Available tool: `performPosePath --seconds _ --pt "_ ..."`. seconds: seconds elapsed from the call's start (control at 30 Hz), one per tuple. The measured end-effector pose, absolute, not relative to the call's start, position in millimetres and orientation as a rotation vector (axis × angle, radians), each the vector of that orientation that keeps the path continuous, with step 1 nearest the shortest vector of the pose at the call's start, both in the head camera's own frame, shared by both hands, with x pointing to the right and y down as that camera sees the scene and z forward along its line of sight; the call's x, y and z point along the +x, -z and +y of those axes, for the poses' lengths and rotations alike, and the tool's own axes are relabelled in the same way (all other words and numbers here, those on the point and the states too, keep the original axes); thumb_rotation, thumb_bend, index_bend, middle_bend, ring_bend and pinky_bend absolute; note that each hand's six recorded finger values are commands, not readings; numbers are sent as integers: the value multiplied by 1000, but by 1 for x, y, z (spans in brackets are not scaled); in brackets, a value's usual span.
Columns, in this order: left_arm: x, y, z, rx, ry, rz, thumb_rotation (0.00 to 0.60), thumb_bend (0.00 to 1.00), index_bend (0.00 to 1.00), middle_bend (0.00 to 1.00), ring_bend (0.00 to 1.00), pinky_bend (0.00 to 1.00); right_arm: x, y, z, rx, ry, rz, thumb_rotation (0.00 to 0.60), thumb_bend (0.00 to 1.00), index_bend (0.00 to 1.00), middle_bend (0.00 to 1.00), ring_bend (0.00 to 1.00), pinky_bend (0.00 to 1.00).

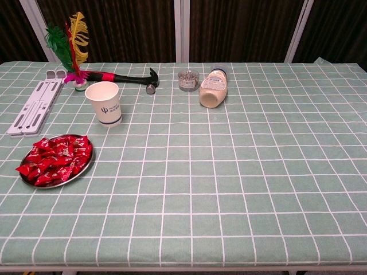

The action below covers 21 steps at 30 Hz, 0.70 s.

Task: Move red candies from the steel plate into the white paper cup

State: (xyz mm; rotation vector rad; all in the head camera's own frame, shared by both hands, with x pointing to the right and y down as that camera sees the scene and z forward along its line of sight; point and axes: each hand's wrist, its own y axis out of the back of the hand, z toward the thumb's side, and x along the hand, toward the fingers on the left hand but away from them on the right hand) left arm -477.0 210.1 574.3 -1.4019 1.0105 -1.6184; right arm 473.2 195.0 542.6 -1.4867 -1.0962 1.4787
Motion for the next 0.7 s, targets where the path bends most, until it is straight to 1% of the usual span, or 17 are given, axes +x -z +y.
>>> performPosePath --seconds 0.23,0.27,0.3,0.37,0.4,0.43,0.47,0.53,0.57,0.6,0.63,0.7 --pt "-475 -574 210 -1406 1604 1003 600 160 303 273 181 317 473 -541 194 -1485 -1477 -1091 600 101 59 211 63 203" --pt "-474 -574 210 -1409 1597 1001 600 160 303 273 187 338 473 -541 194 -1484 -1476 -1091 600 101 59 211 63 203" --pt "-473 -575 209 -1412 1589 997 600 160 304 273 199 374 473 -540 194 -1481 -1473 -1091 600 101 59 211 63 203" --pt "-471 -576 206 -1422 1572 983 600 160 305 273 250 522 474 -537 193 -1474 -1465 -1090 600 101 59 211 63 203" --pt "-470 -577 205 -1429 1568 976 600 160 305 273 269 573 474 -536 193 -1470 -1462 -1088 600 101 59 211 63 203" --pt "-469 -578 202 -1440 1562 963 600 160 306 277 314 660 474 -535 192 -1465 -1460 -1087 600 101 59 211 63 203" --pt "-467 -580 200 -1449 1555 949 600 160 306 284 352 716 475 -534 191 -1461 -1458 -1084 600 101 59 211 63 203" --pt "-460 -584 194 -1478 1530 913 600 160 312 323 517 872 475 -531 189 -1452 -1456 -1078 600 101 59 209 63 203" --pt "-457 -586 191 -1492 1520 896 600 160 318 339 588 925 475 -531 188 -1449 -1455 -1075 600 101 59 208 63 203" --pt "-454 -588 188 -1507 1508 879 600 160 322 346 626 958 474 -530 187 -1447 -1454 -1073 600 101 59 207 63 203" --pt "-448 -591 184 -1527 1486 855 600 161 327 348 626 981 474 -529 187 -1447 -1452 -1071 600 101 59 207 63 203" --pt "-438 -596 177 -1553 1445 817 600 161 344 348 575 998 473 -529 187 -1449 -1450 -1067 600 101 59 206 63 203"
